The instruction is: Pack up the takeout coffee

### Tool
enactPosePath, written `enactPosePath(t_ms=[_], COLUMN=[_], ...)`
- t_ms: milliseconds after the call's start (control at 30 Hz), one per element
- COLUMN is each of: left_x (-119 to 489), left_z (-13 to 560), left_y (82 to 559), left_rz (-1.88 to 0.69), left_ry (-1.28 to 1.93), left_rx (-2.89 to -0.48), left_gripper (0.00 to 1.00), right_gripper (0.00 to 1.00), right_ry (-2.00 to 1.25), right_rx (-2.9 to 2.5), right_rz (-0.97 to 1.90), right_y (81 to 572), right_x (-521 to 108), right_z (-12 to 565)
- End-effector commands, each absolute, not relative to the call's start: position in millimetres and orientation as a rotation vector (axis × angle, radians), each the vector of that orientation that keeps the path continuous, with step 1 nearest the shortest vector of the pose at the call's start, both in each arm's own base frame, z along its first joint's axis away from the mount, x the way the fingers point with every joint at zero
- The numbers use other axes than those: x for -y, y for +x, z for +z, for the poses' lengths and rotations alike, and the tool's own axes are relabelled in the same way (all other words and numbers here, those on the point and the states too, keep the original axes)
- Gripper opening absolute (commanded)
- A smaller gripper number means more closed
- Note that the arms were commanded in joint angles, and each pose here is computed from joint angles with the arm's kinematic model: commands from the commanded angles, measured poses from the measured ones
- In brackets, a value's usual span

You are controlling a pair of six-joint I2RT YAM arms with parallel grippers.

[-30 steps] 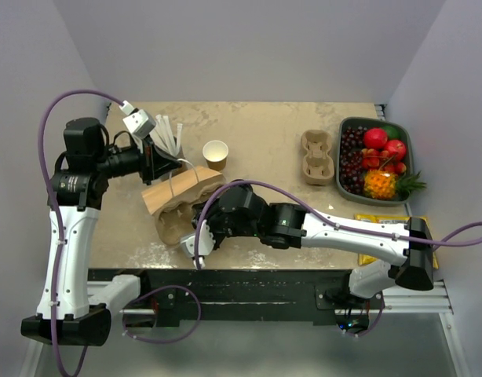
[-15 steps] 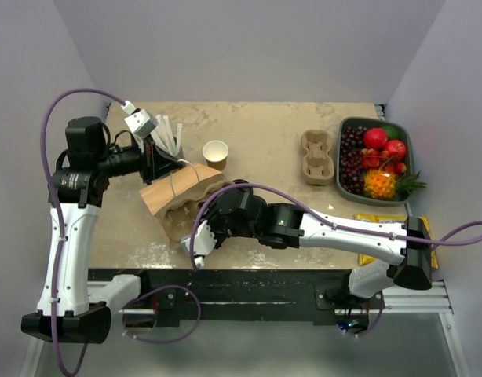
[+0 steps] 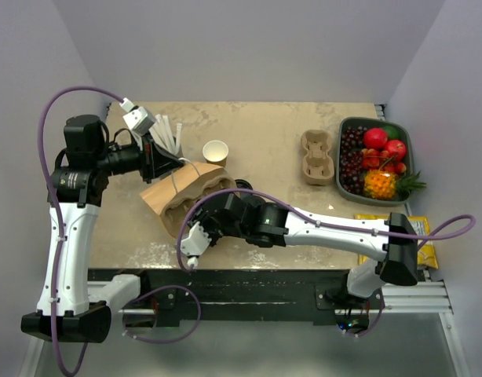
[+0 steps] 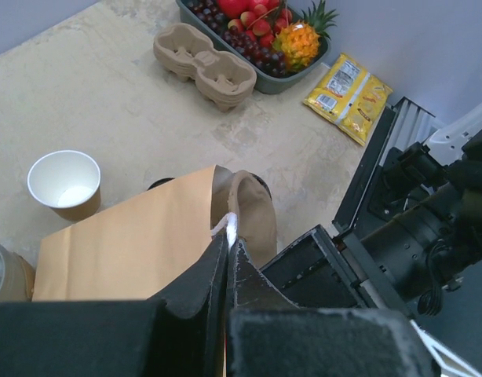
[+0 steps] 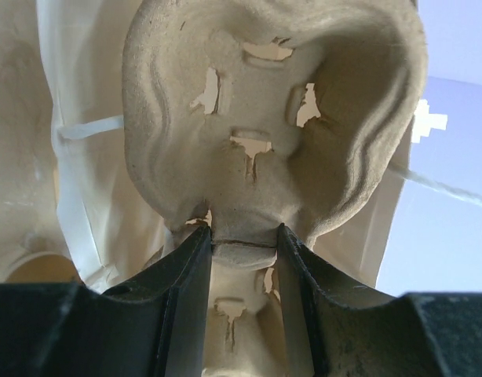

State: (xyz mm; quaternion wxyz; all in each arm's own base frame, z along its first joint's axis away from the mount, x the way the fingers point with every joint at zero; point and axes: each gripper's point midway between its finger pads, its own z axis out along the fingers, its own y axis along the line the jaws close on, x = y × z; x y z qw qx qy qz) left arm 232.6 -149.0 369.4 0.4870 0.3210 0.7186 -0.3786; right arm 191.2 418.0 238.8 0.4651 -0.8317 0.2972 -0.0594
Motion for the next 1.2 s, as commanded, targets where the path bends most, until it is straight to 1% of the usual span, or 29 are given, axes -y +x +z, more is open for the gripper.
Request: enactPosePath(t_ms=[0, 67, 233, 500, 767, 933, 1033, 1167], left_x=[155.2, 154.9, 153.8, 153.4, 153.7, 153.1, 152.6, 151.7], left_z=[385.4, 383.4, 378.0, 375.2, 377.1, 375.2, 371.9, 365.7], left_y=[228.2, 228.5, 227.4, 228.0, 227.0, 226.9, 227.5, 230.4], left_rz=[-0.969, -0.967, -0.954, -0.951, -0.953, -0.949, -0.948, -0.944], left_ry=[0.792, 0.794, 0.810, 0.823, 0.825, 0.824, 0.821, 0.815], left_rx=[-1.691, -1.696, -1.703, -1.709, -1.706, -1.711, -1.721, -1.737], left_gripper=[0.00, 0.00, 0.00, 0.00, 0.00, 0.00, 0.00, 0.00], right_gripper=[0.04, 0.02, 0.02, 0.01, 0.01, 0.00, 0.00, 0.00], right_ry=[-2.036, -2.034, -1.990, -2.024, -2.026, -2.019, -1.975, -1.952], right_rx=[-0.691, -0.700, -0.707, -0.673, -0.678, -0.693, -0.702, -0.676], right_rz=[-0.275, -0.294, -0.312, -0.372, -0.417, -0.419, -0.359, -0.353], right_y=[204.2, 207.3, 207.8, 208.2, 212.8, 212.9, 207.3, 204.0], right_x=[-423.4, -424.3, -415.3, -398.6, -395.2, -391.6, -391.7, -387.3], right_z=[259.4, 261.0, 277.7, 271.0, 270.1, 271.8, 286.9, 293.2])
